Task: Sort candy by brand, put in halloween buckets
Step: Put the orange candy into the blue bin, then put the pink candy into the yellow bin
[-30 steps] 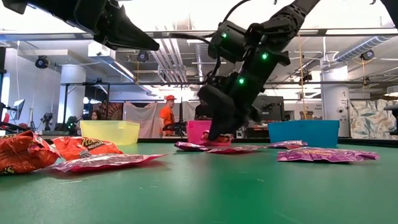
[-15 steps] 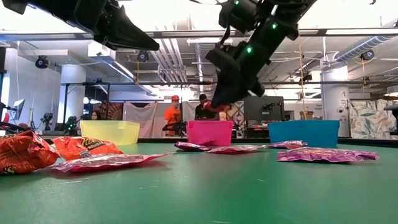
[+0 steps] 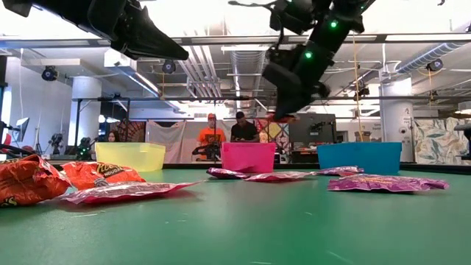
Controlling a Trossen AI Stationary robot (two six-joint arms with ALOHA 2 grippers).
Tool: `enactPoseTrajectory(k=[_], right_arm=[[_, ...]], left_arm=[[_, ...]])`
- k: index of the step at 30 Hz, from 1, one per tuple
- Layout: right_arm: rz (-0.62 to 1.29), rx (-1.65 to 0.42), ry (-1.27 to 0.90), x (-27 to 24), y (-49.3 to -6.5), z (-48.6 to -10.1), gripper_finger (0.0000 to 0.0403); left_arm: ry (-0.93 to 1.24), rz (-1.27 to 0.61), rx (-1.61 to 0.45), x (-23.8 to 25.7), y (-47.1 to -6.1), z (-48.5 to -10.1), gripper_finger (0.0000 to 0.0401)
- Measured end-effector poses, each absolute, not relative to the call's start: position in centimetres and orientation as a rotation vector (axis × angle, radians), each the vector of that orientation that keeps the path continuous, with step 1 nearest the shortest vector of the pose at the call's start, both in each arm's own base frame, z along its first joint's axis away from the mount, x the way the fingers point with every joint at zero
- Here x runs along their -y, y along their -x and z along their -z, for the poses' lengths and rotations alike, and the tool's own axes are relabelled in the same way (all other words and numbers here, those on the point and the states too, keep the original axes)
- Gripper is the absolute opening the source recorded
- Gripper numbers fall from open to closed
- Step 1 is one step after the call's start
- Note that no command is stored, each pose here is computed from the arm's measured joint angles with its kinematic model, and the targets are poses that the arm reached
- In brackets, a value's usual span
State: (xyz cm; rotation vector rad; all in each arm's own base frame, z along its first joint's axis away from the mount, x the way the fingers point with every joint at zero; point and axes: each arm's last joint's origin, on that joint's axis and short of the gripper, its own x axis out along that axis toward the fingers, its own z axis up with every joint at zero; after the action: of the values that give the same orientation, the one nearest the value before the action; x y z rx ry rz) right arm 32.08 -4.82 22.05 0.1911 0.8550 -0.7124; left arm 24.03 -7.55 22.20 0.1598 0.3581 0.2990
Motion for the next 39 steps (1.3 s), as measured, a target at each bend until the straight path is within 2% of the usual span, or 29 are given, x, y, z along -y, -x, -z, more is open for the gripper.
enactPoseTrajectory(k=[3,8,13,21,30,33,39], right_arm=[[0.86,-0.881,-0.152,6.1,-30.5,-22.8,0.0109],[1.234,-0.9,-0.044,8.9,-27.0,-24.0,0.0107],[1.404,-0.923,-0.172,12.2,-24.5,-24.3,0.0105],[1.41,-0.984,-0.353,15.1,-23.1,-23.5,0.0114],[1.392,-0.996,-0.384,15.3,-23.0,-23.5,0.017],[1.337,-1.011,-0.438,15.1,-23.1,-23.4,0.0185],[1.102,-1.062,-0.537,12.6,-24.7,-23.1,0.02]], left_arm=[[-0.16,-0.299,-0.36,7.6,-24.0,-22.2,0.0],[-0.159,-0.299,-0.359,7.6,-24.0,-22.2,0.0],[-0.159,-0.299,-0.359,7.6,-24.0,-22.2,0.0],[-0.159,-0.299,-0.359,7.6,-24.0,-22.2,0.0],[-0.159,-0.299,-0.359,7.6,-24.0,-22.2,0.0],[-0.158,-0.299,-0.359,7.6,-24.0,-22.2,0.0],[-0.083,-0.283,-0.375,7.7,-23.8,-22.0,0.0]])
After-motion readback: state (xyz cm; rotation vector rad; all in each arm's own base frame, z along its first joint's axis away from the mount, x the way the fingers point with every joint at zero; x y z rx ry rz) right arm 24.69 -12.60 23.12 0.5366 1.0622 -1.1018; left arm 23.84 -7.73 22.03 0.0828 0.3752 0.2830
